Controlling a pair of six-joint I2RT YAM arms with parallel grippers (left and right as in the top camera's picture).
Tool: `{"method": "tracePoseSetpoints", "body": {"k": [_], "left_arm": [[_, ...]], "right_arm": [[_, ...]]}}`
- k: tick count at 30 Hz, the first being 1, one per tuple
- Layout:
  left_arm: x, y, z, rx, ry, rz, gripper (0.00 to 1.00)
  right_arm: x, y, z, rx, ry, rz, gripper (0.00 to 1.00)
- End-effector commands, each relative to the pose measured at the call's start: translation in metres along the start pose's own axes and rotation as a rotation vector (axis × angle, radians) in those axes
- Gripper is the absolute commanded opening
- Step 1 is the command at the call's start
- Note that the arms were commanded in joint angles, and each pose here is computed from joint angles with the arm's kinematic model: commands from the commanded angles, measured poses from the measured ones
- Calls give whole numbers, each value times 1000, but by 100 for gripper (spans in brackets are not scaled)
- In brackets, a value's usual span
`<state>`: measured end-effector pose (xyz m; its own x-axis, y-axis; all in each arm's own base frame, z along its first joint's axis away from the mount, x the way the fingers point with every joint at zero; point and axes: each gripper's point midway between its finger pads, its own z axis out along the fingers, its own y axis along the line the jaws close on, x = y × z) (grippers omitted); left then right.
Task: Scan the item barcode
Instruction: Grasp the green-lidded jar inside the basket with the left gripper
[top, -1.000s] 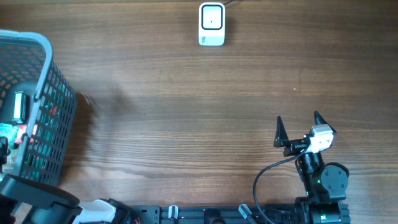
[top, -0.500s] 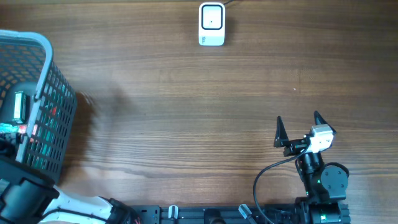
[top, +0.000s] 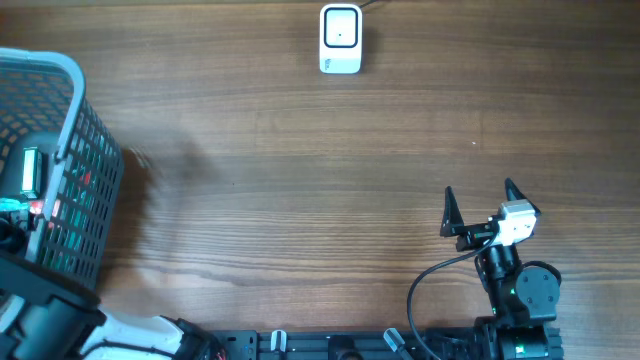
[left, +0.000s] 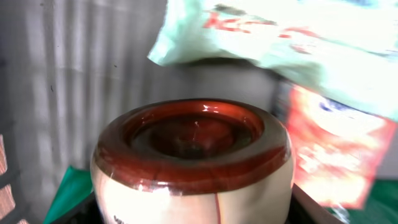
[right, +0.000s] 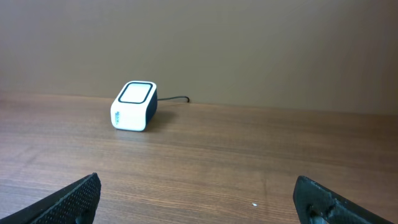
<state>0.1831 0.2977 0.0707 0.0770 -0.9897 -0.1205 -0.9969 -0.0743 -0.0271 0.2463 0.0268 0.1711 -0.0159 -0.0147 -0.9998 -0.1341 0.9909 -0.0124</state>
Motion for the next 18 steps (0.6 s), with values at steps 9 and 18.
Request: {"method": "tracePoseSetpoints", "body": {"k": [9,18], "left_arm": [[53,-58,-149,348,-272,213,56],[82,-52,-167,365,-264,286,55]], "right_arm": [[0,-1,0,7,-2,-12,100],[0,-1,0,7,-2,-12,100]]}}
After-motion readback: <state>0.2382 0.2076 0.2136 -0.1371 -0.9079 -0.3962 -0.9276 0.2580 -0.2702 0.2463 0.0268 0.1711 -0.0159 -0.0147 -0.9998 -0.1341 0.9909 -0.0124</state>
